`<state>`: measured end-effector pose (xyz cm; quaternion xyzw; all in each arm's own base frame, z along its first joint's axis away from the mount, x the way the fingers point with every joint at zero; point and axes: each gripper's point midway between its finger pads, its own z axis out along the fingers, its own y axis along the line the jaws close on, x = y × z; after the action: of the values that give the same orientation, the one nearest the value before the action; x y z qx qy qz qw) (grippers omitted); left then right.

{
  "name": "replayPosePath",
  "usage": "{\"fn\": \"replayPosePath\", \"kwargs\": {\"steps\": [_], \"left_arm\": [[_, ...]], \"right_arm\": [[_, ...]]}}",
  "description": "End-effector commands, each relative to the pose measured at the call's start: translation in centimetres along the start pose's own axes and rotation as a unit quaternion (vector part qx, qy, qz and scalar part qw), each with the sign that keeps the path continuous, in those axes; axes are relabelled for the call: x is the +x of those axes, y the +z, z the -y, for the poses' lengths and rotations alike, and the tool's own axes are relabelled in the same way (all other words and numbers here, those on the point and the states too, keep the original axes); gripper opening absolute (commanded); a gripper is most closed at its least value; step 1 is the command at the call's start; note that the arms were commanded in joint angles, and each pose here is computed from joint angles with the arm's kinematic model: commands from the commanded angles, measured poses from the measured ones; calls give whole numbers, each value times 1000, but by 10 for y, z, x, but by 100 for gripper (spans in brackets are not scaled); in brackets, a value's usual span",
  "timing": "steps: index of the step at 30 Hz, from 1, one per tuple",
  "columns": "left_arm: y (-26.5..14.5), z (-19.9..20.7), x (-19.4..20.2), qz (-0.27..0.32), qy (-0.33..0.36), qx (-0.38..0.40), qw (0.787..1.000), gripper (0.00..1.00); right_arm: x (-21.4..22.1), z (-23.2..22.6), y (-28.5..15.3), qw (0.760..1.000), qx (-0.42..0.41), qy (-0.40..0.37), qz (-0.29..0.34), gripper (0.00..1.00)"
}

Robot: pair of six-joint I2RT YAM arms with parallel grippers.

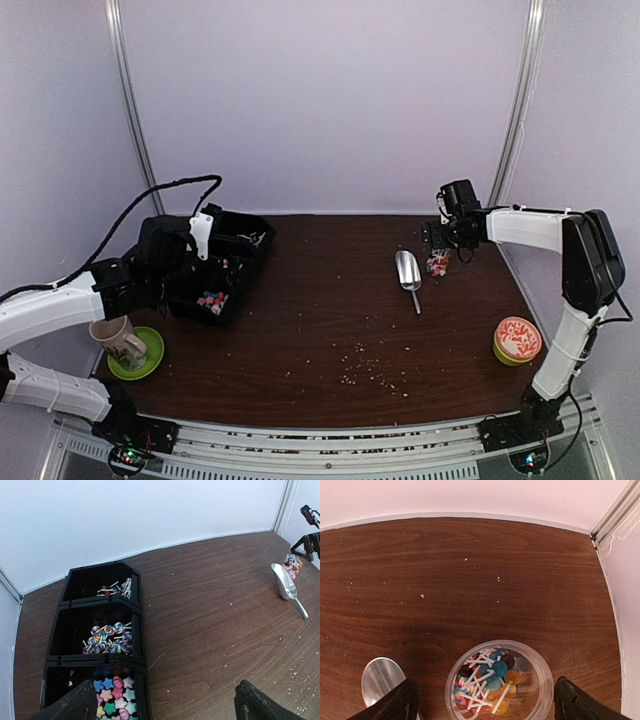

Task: Pack the candies
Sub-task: Place the packed packing box at the center of the board, then reset both arms

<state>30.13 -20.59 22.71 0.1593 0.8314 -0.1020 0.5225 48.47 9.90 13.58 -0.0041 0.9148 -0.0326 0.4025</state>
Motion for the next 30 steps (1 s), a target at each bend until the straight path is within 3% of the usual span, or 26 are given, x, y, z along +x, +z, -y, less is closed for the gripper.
{"fn": "replayPosePath", "kwargs": {"steps": [1,9,14,24,30], "left_arm": [[-2,-9,5,-6,-15,-16,1000,98],[-15,-20,1,11,-22,-33,999,98],[-21,-25,-2,15,-20,-39,999,98],[-38,-32,-2,31,-31,-41,998,98],[-47,-38,10,30,-34,-43,998,98]], "right_arm": [[-12,8,-16,1000,5,11,20,100],[-30,10,-73,998,-9,17,57,100],[-31,-12,-123,995,-42,-4,94,100],[2,-76,-219,972,-147,-82,165,99],[32,-82,-255,952,-227,-92,185,100]]}}
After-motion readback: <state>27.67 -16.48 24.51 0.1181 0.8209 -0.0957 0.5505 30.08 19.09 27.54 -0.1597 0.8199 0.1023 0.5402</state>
